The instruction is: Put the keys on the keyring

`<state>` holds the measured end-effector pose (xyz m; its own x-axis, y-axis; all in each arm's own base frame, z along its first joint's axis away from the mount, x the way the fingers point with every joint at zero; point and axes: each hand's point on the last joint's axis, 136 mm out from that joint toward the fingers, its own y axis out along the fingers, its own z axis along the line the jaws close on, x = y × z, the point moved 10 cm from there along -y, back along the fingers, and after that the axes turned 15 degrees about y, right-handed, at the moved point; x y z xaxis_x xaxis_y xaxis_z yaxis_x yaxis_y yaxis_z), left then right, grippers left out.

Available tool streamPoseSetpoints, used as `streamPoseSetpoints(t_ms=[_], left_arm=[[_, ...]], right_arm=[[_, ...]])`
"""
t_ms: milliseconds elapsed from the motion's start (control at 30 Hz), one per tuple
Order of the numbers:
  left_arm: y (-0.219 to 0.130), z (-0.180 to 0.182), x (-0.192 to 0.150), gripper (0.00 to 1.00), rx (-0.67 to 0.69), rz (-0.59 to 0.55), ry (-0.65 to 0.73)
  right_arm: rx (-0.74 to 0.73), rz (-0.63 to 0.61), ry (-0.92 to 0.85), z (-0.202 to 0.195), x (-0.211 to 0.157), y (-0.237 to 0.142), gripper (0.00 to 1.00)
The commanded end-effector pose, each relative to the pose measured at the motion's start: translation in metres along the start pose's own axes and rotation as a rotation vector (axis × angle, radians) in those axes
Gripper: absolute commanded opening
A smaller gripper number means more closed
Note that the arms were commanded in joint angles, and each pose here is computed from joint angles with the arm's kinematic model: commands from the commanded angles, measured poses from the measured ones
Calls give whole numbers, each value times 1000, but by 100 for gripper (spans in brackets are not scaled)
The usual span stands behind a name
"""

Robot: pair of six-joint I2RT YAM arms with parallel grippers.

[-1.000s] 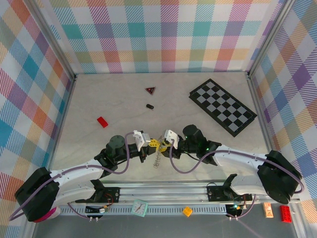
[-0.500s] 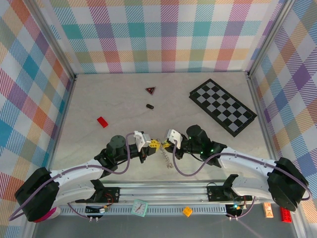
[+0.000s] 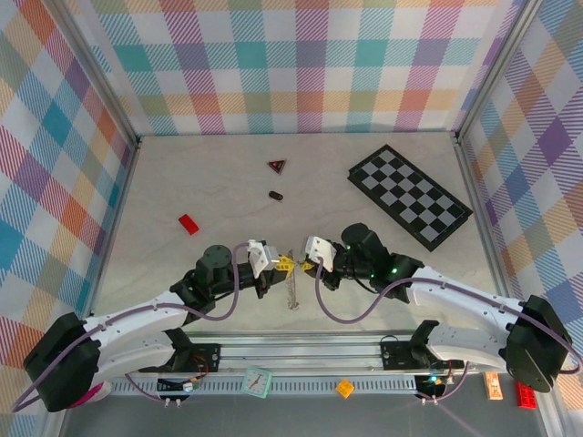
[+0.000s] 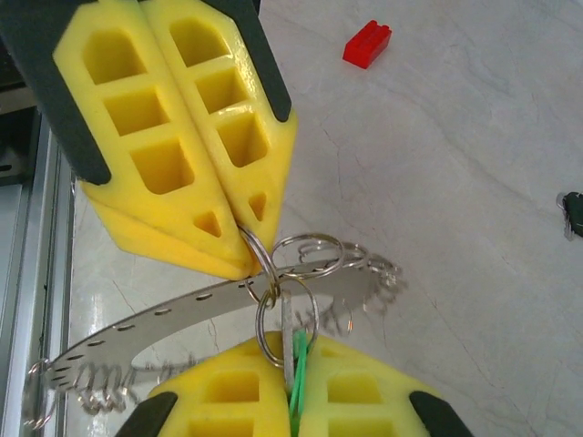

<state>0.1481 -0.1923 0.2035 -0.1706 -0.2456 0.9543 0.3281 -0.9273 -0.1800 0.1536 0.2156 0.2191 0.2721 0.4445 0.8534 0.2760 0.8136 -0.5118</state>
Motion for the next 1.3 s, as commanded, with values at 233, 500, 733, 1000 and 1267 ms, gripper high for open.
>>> streamPoseSetpoints(t_ms=[233, 500, 733, 1000, 1267], left_arm=[[-4, 0, 6, 10, 17, 14, 38], [-21, 5, 17, 42, 188, -63, 68], [-67, 26, 30, 52, 671, -88, 50], [-124, 37, 50, 61, 1076, -70, -42], [-145, 39, 41, 66, 1239, -20, -162]], right_arm=[[-94, 86, -34, -5, 9, -9, 0], [-134, 190, -50, -6, 26, -22, 0], [-36, 143, -78, 8, 59, -6, 0], [107, -12, -79, 26, 107, 49, 0], [-63, 109, -227, 1, 37, 89, 0]])
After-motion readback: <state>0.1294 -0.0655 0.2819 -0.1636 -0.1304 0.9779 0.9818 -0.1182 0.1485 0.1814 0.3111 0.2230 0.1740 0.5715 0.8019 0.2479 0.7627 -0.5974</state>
